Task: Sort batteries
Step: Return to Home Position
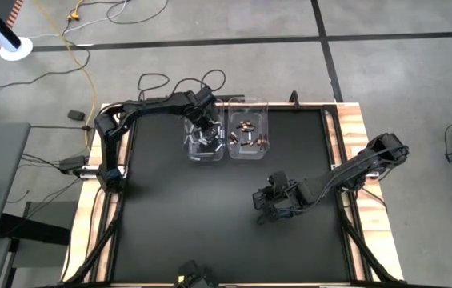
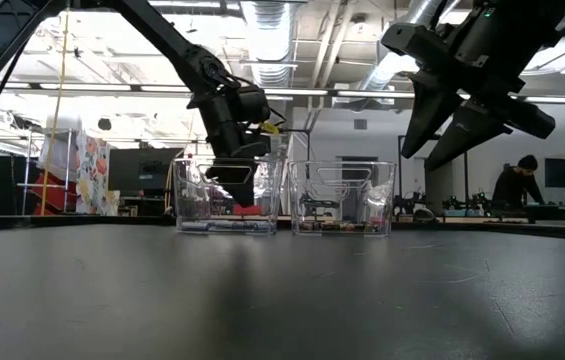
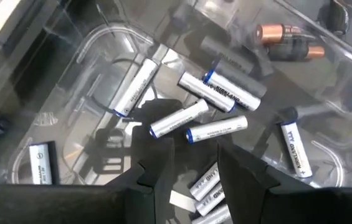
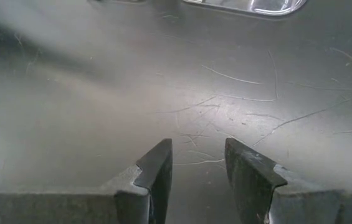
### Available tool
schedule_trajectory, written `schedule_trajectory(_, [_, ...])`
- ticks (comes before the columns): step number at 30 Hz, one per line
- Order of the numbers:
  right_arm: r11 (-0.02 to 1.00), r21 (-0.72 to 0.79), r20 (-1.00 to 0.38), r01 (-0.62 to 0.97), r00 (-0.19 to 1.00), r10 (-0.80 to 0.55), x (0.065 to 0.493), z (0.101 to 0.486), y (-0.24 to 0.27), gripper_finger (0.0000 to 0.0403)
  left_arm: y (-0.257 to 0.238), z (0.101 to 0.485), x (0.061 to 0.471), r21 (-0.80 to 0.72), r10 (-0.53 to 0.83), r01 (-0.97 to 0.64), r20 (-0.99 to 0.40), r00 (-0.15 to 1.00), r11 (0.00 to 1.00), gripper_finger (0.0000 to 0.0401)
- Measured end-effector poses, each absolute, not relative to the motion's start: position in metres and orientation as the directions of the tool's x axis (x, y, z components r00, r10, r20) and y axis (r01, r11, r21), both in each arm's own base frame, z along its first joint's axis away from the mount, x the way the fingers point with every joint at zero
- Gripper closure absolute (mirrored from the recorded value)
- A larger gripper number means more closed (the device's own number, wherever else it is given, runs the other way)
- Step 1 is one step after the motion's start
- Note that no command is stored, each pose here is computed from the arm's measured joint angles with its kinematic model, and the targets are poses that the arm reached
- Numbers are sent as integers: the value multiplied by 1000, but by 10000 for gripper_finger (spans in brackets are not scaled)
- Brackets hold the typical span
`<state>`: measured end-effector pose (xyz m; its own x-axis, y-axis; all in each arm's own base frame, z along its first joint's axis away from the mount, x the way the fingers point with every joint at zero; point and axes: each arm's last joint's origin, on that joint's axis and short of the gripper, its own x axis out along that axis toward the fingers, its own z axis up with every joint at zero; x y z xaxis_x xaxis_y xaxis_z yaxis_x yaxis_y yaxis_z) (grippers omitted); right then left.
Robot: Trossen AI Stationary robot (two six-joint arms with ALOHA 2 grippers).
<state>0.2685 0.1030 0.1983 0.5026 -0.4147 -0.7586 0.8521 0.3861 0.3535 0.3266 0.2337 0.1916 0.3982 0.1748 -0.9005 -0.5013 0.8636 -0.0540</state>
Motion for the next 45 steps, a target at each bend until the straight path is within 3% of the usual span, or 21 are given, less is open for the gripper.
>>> schedule_trajectory(15, [422,349,-758,837,517,-399,266,198,111,239,228,207,325,-158,182,-645,-885,428,748,283])
schedule_trajectory(29, [751,88,-771,654,522,-364,250,197,135,239,186,283,305,-196,216,-610,-817,534,768,283])
schedule_trajectory(34, [818,1,-775,576,517,-363,246,196,138,239,168,301,291,-279,191,-689,-831,522,670,283])
schedule_trajectory(40, [825,-13,-775,565,515,-366,247,196,137,239,119,320,293,-233,189,-573,-791,582,786,283])
schedule_trajectory(45, [813,-13,-775,581,508,-375,250,196,132,239,64,305,303,-125,290,-552,-745,601,824,283])
